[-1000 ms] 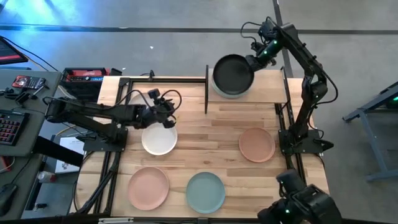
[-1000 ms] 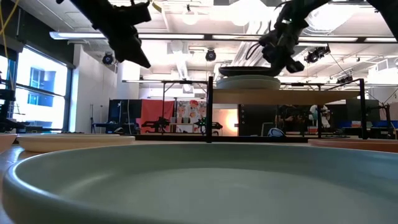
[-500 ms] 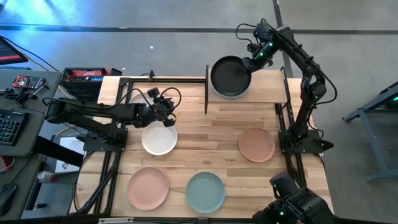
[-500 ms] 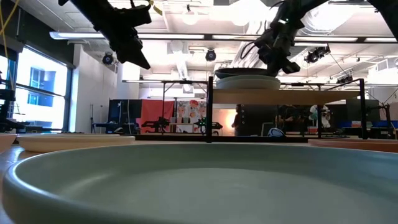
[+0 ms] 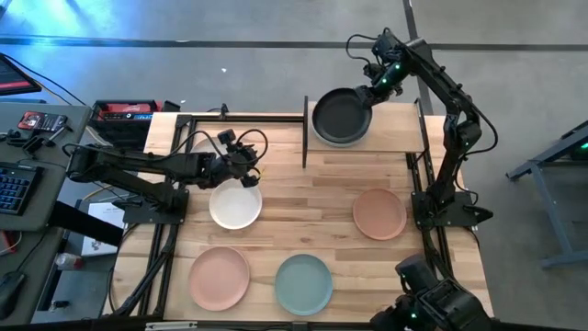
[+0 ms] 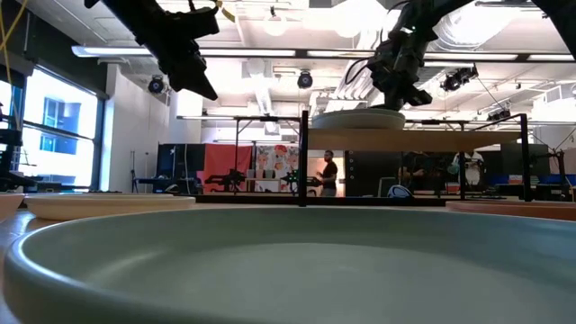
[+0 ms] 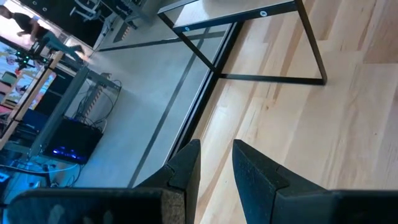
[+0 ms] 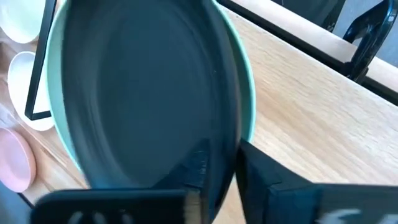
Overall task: Place and stack plates onto a shelf
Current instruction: Stack the black plate on top of the green plate on the shelf, then stack the pink plate on top of the black plate on the shelf
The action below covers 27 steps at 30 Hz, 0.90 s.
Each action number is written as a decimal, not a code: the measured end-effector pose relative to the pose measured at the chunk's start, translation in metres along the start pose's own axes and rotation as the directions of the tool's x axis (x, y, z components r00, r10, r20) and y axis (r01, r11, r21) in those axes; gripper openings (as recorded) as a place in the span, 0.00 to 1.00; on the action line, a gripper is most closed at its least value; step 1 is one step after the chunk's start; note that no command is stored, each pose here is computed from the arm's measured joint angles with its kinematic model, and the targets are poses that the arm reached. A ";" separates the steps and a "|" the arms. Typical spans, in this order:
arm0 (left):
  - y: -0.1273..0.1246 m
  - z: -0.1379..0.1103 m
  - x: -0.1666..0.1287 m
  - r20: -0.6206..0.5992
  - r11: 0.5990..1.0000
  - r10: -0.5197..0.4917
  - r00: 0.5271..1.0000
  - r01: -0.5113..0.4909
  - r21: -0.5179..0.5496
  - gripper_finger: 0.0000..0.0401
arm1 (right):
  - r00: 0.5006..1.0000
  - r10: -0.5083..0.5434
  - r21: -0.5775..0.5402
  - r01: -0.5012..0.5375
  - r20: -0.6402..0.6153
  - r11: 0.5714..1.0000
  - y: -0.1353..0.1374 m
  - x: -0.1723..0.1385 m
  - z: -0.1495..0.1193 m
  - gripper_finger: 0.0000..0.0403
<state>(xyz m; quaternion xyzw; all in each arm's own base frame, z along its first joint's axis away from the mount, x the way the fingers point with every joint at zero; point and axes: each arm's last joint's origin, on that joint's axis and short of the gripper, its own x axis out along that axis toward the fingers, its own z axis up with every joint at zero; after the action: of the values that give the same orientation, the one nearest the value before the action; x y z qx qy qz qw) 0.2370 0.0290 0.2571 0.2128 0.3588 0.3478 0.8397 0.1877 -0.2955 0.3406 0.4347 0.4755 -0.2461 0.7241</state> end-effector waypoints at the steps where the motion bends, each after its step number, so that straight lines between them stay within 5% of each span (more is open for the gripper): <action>1: 0.000 0.000 0.000 0.000 1.000 0.000 1.000 0.000 0.000 0.21 | 1.000 0.000 0.000 0.000 -0.001 1.000 0.000 0.000 0.000 0.15; 8: 0.000 0.000 0.000 0.000 1.000 0.000 1.000 0.000 0.001 0.21 | 1.000 0.009 0.011 -0.009 -0.001 1.000 0.001 -0.001 0.000 0.27; 27: 0.000 -0.001 0.000 -0.006 1.000 -0.002 1.000 0.001 -0.014 0.21 | 0.996 0.053 -0.038 -0.051 0.070 0.998 0.026 -0.047 -0.010 0.27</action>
<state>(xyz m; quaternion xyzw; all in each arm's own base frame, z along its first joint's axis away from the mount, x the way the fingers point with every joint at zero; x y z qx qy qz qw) 0.2365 0.0290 0.2564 0.2055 0.3589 0.3504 0.8403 0.1828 -0.2763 0.3919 0.4247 0.4425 -0.2336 0.7545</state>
